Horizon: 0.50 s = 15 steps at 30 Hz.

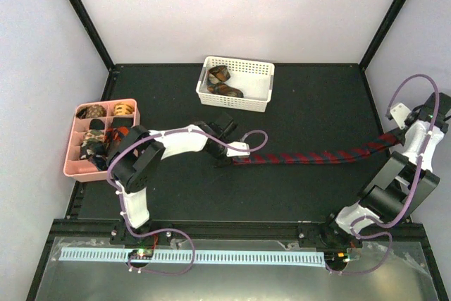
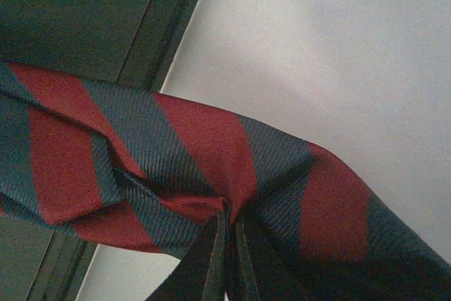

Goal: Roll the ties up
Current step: Move to tie at the center of the board.

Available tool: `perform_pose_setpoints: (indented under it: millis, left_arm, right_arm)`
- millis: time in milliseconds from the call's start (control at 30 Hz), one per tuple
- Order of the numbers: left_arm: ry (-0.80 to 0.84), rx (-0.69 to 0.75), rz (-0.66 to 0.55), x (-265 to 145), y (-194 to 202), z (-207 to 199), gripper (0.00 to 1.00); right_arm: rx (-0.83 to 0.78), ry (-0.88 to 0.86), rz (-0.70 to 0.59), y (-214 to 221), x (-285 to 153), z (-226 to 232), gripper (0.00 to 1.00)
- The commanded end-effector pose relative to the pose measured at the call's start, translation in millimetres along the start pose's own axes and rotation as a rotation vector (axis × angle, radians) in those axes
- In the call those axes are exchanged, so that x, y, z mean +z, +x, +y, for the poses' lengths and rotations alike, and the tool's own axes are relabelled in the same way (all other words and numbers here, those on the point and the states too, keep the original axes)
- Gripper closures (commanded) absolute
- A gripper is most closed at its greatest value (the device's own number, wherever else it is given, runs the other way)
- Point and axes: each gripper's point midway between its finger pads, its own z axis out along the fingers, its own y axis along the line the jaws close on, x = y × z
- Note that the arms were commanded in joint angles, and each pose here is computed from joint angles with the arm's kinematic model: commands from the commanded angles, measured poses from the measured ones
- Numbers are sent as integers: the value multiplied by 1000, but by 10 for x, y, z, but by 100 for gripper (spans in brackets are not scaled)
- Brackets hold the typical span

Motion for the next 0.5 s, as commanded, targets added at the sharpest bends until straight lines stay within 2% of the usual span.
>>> perform_pose_setpoints:
  millis: [0,67,133,167,233,267,333,467]
  left_arm:
    - [-38,-51,6,2,10,21,56]
    - [-19,-54,-5,-13,-15,-22,54]
    - [-16,-65,-6,-24,-20,-26,48]
    - [-18,-71,-7,-35,-24,-21,41]
    - [-24,-86,-30,-115,-38,-2,24]
    - [-32,-100,-50,-177,-43,24,17]
    - [-38,-127,-104,-355,-67,67,3]
    - [-76,-206,-255,-888,-118,251,1]
  right_arm:
    - [-28,1,22,67,69,60,95]
    - [-33,-13,15,60,75,99,93]
    - [-28,-46,-12,11,47,166,84]
    - [-28,-71,-17,-7,27,219,73]
    - [-19,-119,-37,-42,-30,309,41]
    - [-13,-136,-46,-55,-61,336,30]
    - [5,-157,-76,-115,-150,337,21]
    - [70,-224,-214,-381,-431,327,5]
